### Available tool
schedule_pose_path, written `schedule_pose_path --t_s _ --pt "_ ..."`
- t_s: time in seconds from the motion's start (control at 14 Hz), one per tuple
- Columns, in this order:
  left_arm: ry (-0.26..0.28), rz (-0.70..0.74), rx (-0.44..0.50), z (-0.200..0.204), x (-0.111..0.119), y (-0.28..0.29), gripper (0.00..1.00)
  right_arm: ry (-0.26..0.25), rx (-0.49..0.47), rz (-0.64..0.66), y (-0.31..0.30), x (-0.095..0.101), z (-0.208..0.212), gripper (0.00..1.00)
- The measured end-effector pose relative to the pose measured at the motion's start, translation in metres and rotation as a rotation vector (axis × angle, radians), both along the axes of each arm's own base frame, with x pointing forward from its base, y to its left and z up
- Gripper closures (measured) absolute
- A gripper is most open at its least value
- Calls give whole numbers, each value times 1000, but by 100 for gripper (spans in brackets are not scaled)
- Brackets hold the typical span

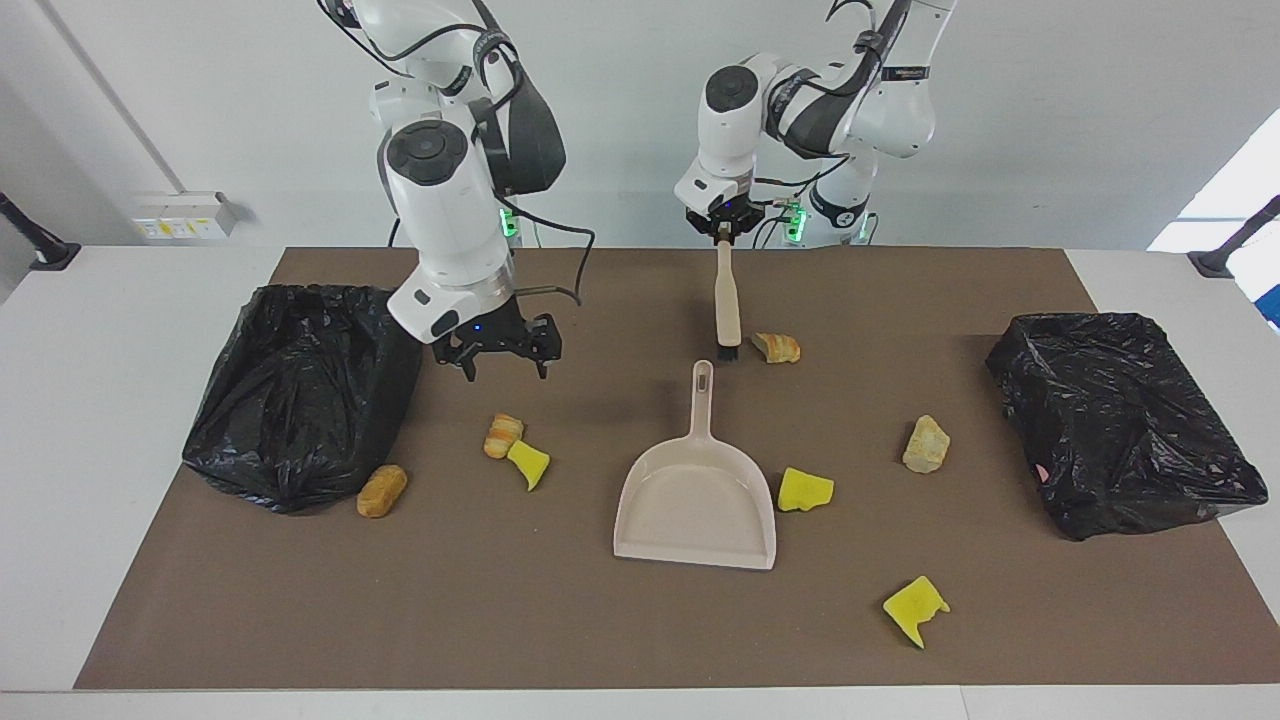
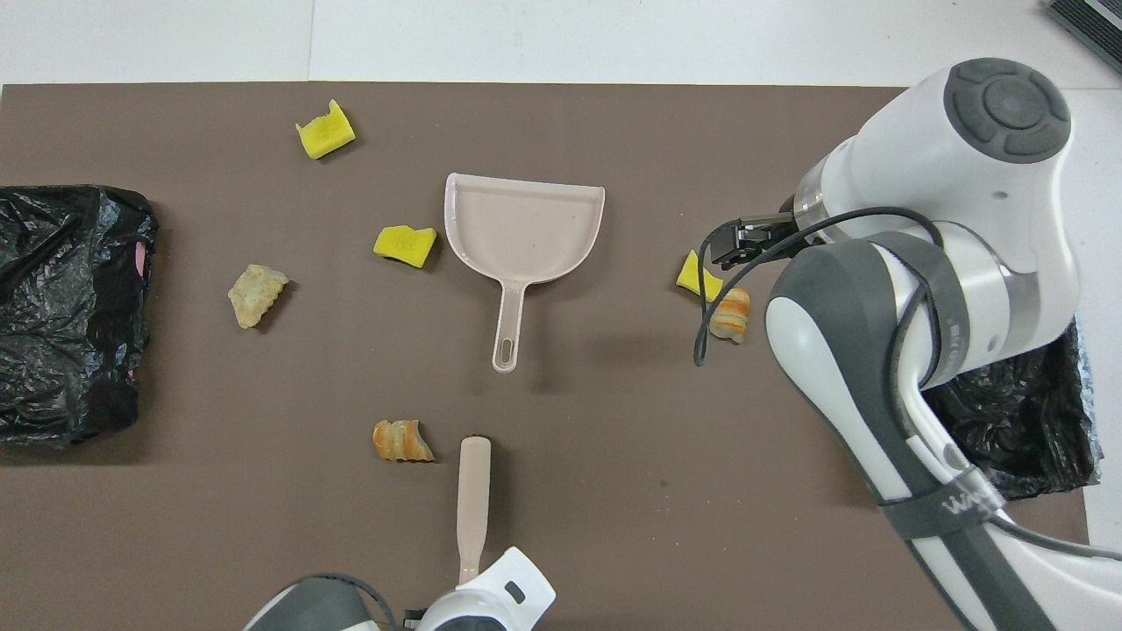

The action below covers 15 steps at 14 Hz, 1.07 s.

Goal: Sweep and dump trash in bin

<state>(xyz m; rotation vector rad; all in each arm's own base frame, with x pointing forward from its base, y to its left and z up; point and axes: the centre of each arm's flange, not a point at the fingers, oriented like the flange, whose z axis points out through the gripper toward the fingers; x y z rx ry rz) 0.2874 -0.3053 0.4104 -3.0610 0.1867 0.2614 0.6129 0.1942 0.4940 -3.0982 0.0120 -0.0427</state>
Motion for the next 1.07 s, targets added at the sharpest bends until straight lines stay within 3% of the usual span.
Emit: schedule_pose_path --t_s 0.21,0.36,0.72,0.93,1.07 --pt "-76 -53 -18 52 84 67 74 -27 18 -30 45 -3 -16 0" --pt "-122 -125 17 71 124 104 74 -40 31 -42 79 -9 -28 0" --pt "-118 -291 30 89 226 176 74 -33 43 -71 165 -36 -71 0" --pt "-124 -356 23 94 270 219 74 -59 21 -62 214 -49 -109 0" --pt "-135 -341 27 97 286 237 74 -67 21 -61 231 -51 -125 0"
